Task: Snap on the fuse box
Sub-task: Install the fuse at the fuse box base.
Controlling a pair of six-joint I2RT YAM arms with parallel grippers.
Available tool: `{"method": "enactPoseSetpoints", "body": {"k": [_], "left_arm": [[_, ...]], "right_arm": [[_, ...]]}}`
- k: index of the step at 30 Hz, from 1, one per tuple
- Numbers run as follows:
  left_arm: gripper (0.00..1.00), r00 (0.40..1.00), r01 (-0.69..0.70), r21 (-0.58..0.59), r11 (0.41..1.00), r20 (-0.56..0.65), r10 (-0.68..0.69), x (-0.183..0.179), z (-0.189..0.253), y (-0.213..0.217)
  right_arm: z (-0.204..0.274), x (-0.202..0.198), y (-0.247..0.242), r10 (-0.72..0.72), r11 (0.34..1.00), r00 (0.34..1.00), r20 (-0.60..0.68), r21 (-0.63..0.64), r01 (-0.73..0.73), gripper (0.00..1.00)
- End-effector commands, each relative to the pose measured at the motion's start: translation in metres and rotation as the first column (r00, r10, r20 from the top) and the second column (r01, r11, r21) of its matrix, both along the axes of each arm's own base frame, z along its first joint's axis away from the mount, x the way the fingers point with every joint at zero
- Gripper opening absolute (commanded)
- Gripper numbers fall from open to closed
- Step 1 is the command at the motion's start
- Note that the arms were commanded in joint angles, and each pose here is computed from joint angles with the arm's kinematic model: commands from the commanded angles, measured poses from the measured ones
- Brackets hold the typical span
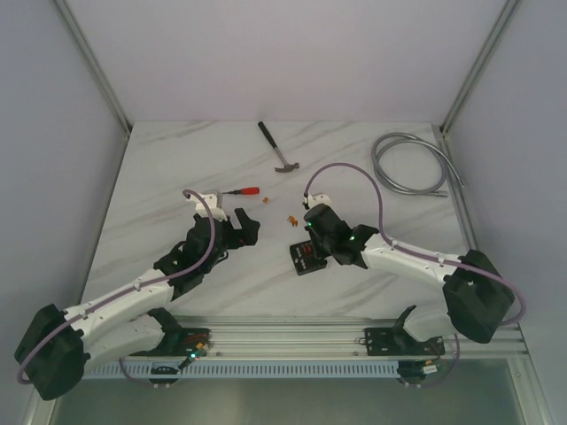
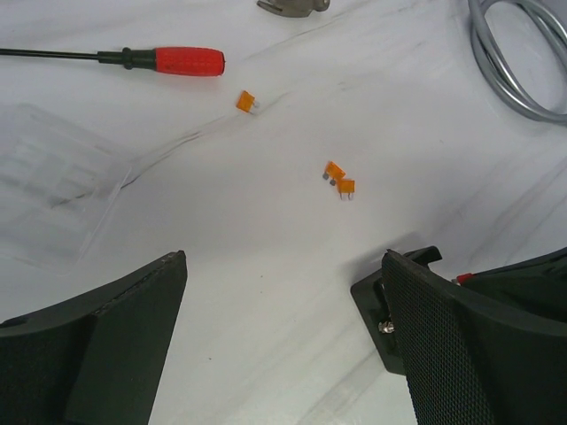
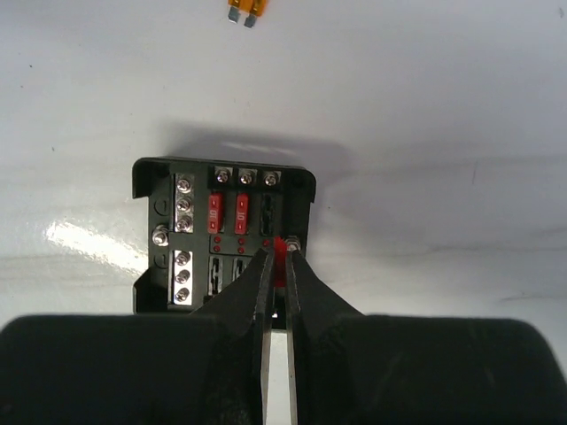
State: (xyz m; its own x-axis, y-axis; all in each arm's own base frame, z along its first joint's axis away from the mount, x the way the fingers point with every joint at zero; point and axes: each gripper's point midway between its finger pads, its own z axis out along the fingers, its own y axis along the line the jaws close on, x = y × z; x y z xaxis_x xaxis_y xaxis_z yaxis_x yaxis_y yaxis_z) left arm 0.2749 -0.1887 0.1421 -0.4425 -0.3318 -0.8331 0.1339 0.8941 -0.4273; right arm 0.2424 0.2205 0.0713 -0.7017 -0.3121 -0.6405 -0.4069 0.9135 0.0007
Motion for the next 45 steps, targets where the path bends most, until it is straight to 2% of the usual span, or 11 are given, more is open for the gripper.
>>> {"method": "enactPoseSetpoints", "body": {"k": [1, 27, 45], "left_arm": [[1.00, 1.000, -0.024, 0.007, 1.000, -0.017, 0.024, 0.002, -0.004, 0.004], [1.00, 0.999, -0.030, 0.002, 1.000, -0.041, 0.030, 0.003, -0.008, 0.004], [1.00, 0.998, -0.026, 0.004, 1.000, -0.054, 0.026, 0.005, -0.010, 0.002]], "right_arm": [[0.013, 0.016, 0.015, -0.032, 0.999, 0.998, 0.059, 0.036, 0.030, 0.00], [-0.018, 0.018, 0.018, -0.043, 0.998, 0.999, 0.021, -0.034, 0.044, 0.00], [-0.019, 0.016, 0.008, -0.049, 0.996, 0.998, 0.029, -0.067, 0.051, 0.00]]}}
